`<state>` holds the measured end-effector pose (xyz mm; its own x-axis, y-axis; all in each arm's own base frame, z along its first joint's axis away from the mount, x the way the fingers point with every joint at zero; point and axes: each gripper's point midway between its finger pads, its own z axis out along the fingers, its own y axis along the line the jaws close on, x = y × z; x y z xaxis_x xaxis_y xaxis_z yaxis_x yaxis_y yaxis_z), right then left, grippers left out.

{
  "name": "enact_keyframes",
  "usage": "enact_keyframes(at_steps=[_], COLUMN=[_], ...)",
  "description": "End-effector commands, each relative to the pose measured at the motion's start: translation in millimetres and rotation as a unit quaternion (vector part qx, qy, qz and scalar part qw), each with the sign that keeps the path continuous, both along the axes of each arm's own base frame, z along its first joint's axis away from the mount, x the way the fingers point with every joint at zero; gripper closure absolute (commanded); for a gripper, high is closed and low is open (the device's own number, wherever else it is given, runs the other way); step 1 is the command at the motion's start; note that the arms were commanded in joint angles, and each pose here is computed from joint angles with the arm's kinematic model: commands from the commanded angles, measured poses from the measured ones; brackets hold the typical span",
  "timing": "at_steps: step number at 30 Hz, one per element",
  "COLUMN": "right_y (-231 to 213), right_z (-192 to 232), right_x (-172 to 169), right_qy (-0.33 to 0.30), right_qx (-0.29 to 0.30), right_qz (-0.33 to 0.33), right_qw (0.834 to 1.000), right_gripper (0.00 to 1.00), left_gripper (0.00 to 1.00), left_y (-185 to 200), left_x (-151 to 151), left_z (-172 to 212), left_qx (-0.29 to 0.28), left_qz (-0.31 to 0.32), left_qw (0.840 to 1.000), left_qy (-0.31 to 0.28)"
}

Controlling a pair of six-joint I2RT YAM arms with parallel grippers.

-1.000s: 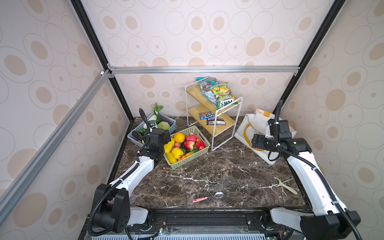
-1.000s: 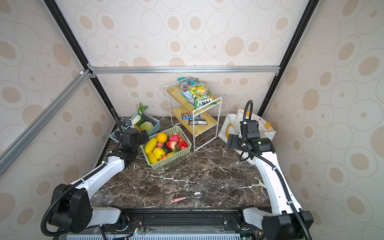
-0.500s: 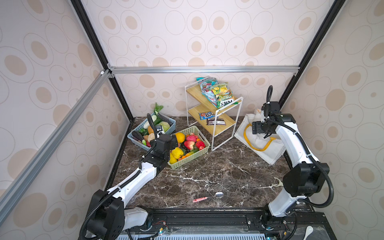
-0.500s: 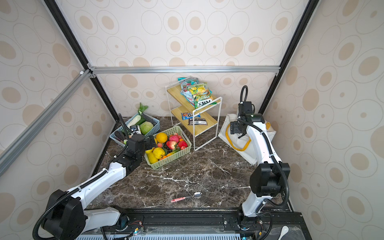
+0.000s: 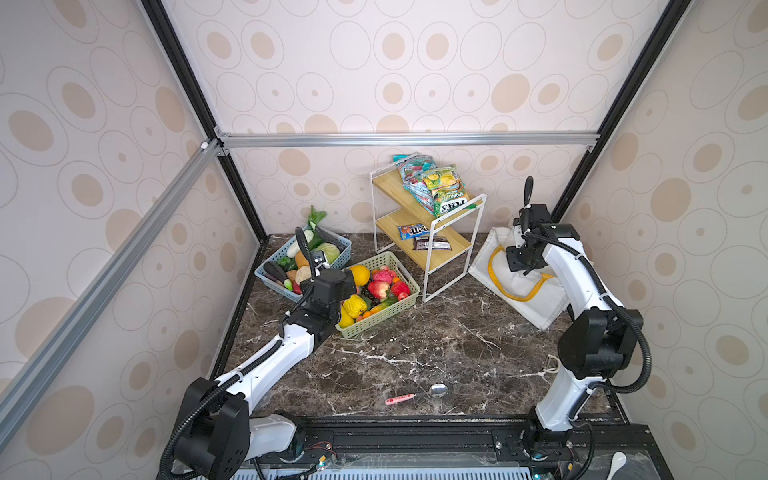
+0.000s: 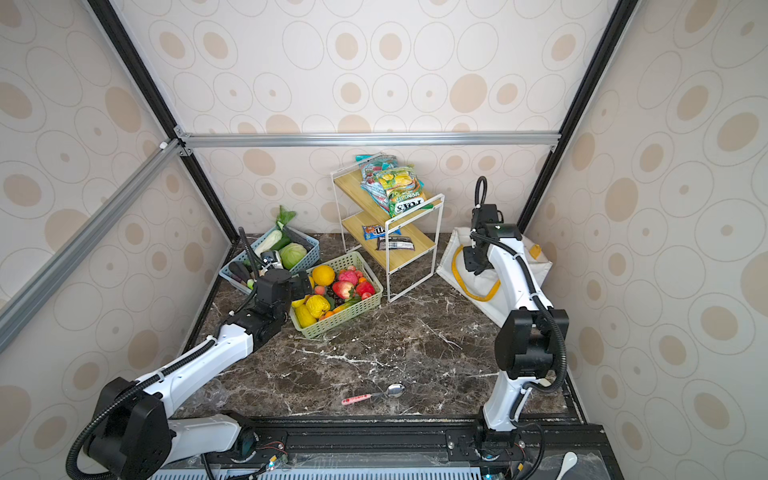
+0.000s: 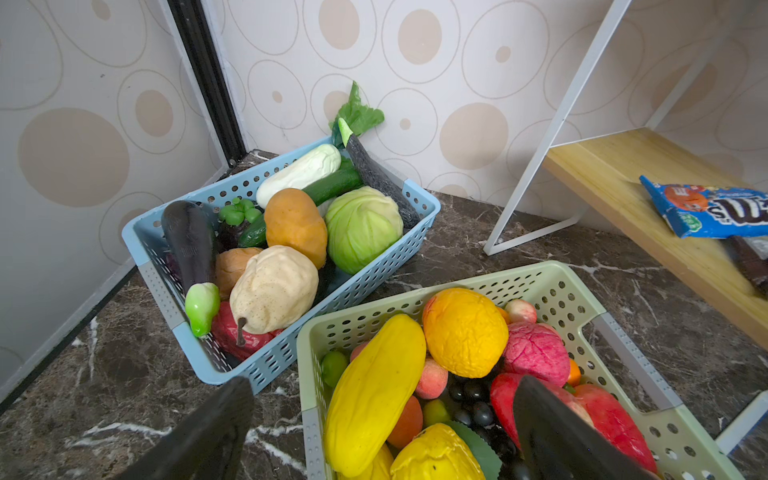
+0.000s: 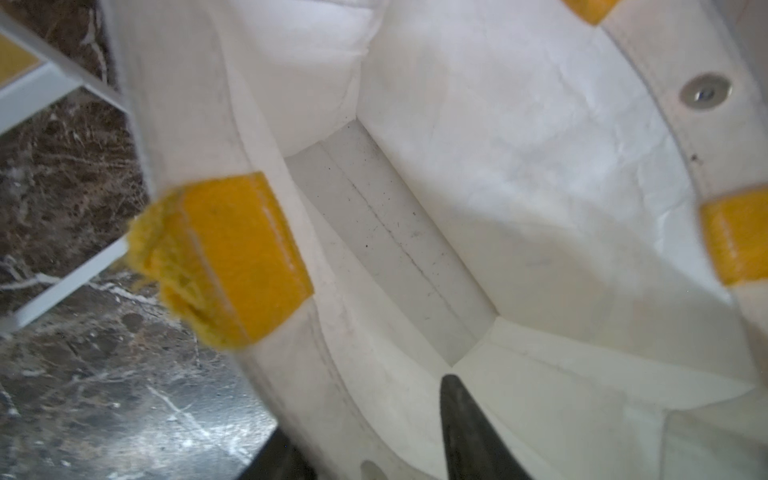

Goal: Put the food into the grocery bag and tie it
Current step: 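Grasp the white tote's rim with the right gripper while the left arm advances, then lift the tote rim with the right gripper and pull it toward the fruit basket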

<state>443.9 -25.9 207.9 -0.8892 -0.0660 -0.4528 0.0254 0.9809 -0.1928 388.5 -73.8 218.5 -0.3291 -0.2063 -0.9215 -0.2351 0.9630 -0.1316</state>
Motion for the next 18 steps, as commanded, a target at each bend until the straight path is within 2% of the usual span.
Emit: enact_keyframes(at_steps=[1,7,11,18], right_y=[3,9,12,27], right_z=[0,-3,1,8], right_x=[-2,-1,0,-2], right_qy=[0.006,0.010,0.004,-0.003], right_qx=[0.012,0.027,0.043,0.084], right_qz=[0.005,0.009,0.004,-0.002], right_qw=[1.000,1.000,0.999,0.996], right_gripper=[0.65,0.86,0.90,0.91], left_gripper=[0.03,0.03,0.03,0.03], left_y=[1,1,1,1], left_x=[1,0,0,-1], left_z=[7,7,6,3], left_qx=[-0.009,-0.007,-0.006,-0.007], left_qz=[0.015,0.016,0.016,0.015], left_qw=[1.000,1.000,1.000,1.000], left_qy=[-0.012,-0.013,-0.012,-0.010])
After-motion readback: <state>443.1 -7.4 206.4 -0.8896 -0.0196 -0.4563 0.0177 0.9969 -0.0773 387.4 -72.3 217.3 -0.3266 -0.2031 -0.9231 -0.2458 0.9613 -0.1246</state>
